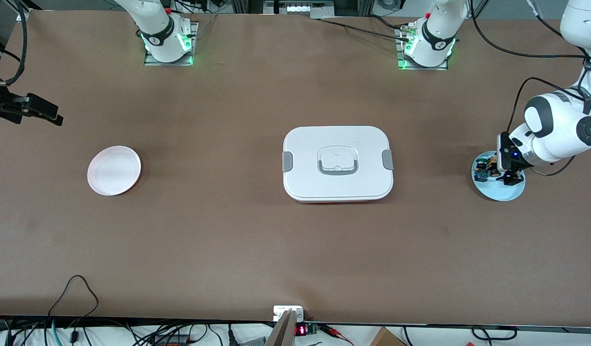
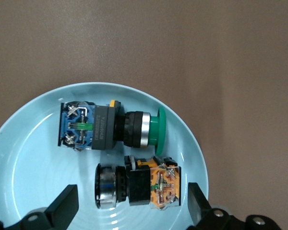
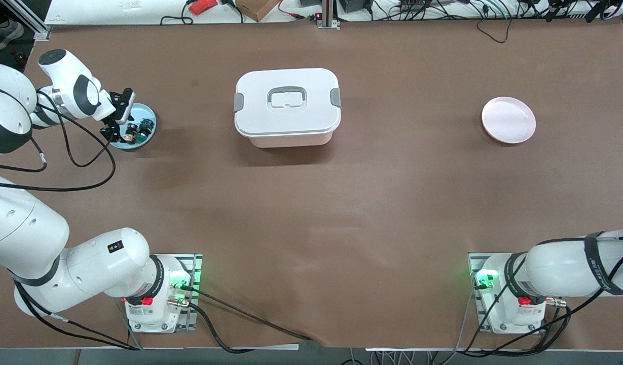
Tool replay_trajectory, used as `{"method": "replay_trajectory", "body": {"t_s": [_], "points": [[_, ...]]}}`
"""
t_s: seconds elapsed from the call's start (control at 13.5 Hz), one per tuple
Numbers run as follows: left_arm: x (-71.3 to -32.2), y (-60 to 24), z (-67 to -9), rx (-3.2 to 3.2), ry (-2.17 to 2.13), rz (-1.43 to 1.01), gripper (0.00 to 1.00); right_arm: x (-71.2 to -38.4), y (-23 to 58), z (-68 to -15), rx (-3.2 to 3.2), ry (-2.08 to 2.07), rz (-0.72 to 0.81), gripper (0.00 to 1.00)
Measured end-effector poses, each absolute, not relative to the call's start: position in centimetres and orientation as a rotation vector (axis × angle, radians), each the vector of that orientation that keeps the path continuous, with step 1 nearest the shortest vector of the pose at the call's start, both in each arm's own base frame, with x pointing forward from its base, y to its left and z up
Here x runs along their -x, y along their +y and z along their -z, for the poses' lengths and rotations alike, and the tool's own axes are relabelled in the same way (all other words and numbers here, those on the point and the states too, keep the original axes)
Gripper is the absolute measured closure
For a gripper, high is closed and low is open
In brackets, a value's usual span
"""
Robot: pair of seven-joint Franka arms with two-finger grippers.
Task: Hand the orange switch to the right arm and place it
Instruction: 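Close the left gripper on the orange-bodied switch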
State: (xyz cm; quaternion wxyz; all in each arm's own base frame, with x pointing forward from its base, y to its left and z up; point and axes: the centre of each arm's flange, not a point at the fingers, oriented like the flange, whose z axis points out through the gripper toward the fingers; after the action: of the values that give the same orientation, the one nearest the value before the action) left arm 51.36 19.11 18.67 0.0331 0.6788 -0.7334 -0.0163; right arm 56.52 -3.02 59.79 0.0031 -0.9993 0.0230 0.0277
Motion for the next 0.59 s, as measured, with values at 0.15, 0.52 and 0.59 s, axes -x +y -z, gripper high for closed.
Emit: {"method": "replay_trajectory", "body": {"t_s": [0.15, 0.52, 0.59], "points": [[-51.11, 19.26, -18.47, -2.099, -2.258, 0.042, 0.0, -56.47, -3.02, -59.75, 3.133, 0.072, -0.094, 0.0], [-50.78, 19.14, -17.76, -2.096, -2.253, 0.042, 0.0, -56.45, -3.02, -59.78, 3.133, 0.072, -0.094, 0.0], [-50.76, 19.13, -17.68, -2.095, -2.253, 0.041, 0.0, -56.44, -3.02, -59.79, 3.133, 0.072, -0.093, 0.0]]}}
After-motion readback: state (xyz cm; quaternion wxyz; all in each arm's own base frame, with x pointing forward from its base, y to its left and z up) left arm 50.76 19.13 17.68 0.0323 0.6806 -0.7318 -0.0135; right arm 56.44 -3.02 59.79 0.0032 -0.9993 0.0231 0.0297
